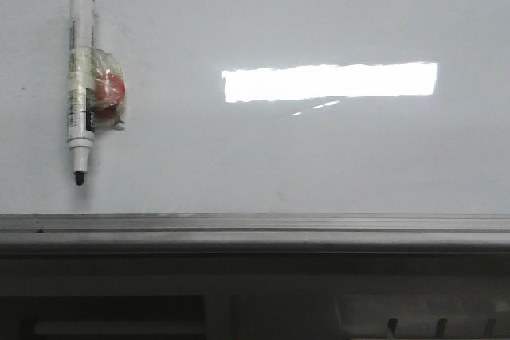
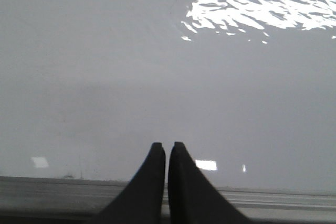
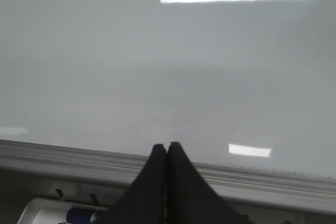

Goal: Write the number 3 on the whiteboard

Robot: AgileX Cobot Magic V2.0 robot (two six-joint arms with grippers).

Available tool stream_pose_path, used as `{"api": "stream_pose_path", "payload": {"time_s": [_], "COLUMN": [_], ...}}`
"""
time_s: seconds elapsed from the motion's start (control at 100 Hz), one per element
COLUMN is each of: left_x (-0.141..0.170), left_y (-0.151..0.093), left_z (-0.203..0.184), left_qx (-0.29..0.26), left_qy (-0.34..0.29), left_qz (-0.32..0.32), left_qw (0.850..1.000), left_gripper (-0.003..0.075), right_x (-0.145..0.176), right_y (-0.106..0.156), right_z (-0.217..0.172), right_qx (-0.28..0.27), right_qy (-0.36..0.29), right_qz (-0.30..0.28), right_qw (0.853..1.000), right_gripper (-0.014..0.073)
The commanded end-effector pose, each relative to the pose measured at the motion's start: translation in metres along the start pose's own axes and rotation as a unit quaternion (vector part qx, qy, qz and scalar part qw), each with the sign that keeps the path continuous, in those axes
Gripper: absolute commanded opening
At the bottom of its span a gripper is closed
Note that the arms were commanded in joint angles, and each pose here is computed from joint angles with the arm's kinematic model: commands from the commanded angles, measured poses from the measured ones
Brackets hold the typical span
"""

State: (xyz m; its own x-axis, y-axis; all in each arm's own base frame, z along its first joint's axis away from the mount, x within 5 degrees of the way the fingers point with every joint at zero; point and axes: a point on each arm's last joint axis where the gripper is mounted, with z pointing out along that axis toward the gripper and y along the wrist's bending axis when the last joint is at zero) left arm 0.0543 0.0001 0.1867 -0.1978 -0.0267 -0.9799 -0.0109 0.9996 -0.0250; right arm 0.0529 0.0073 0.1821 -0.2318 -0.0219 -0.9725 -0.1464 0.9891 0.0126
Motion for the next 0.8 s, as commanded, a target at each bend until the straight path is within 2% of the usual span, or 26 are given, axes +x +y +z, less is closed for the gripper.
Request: {"api": "stream_pose_path", "payload": {"time_s": [0.0,0.24,0.34,0.38,0.45,0.5,0.55,0.6,0.73,0.79], "left_x": [-0.005,-0.005,-0.006,-0.007,-0.013,-0.017,-0.02,-0.021,-0.023,-0.024], "left_y": [0.0,0.0,0.0,-0.001,-0.002,-0.002,-0.002,-0.002,-0.001,0.0], "left_z": [-0.001,-0.001,-0.001,-0.001,-0.002,-0.003,-0.004,-0.004,-0.005,-0.005], "left_qx": [0.0,0.0,0.001,0.005,0.02,0.033,0.047,0.056,0.064,0.07], "left_qy": [-0.048,-0.048,-0.052,-0.061,-0.09,-0.111,-0.122,-0.124,-0.132,-0.136], "left_qz": [-0.004,-0.004,-0.008,-0.023,-0.092,-0.168,-0.26,-0.32,-0.394,-0.451], "left_qw": [0.999,0.999,0.999,0.998,0.991,0.979,0.957,0.938,0.907,0.879], "left_gripper": [-0.0021,-0.0021,-0.0021,-0.0021,-0.0021,-0.0021,-0.0021,-0.0021,-0.0021,-0.0021], "right_x": [0.009,0.007,0.002,-0.001,-0.01,-0.018,-0.025,-0.03,-0.031,-0.03], "right_y": [-0.001,-0.001,0.0,0.0,0.001,0.002,0.002,0.0,-0.002,-0.003], "right_z": [0.002,0.002,0.002,0.002,0.0,-0.002,-0.004,-0.006,-0.006,-0.006], "right_qx": [0.003,0.004,0.001,0.0,-0.005,-0.013,-0.02,-0.026,-0.032,-0.036], "right_qy": [0.004,-0.002,-0.034,-0.05,-0.097,-0.146,-0.185,-0.211,-0.214,-0.211], "right_qz": [-0.008,-0.012,-0.012,-0.012,-0.01,0.02,0.06,0.113,0.187,0.231], "right_qw": [1.0,1.0,0.999,0.999,0.995,0.989,0.981,0.971,0.958,0.949], "right_gripper": [-0.0061,-0.0061,-0.0061,-0.0061,-0.0061,-0.0061,-0.0061,-0.0061,-0.0061,-0.0061]}}
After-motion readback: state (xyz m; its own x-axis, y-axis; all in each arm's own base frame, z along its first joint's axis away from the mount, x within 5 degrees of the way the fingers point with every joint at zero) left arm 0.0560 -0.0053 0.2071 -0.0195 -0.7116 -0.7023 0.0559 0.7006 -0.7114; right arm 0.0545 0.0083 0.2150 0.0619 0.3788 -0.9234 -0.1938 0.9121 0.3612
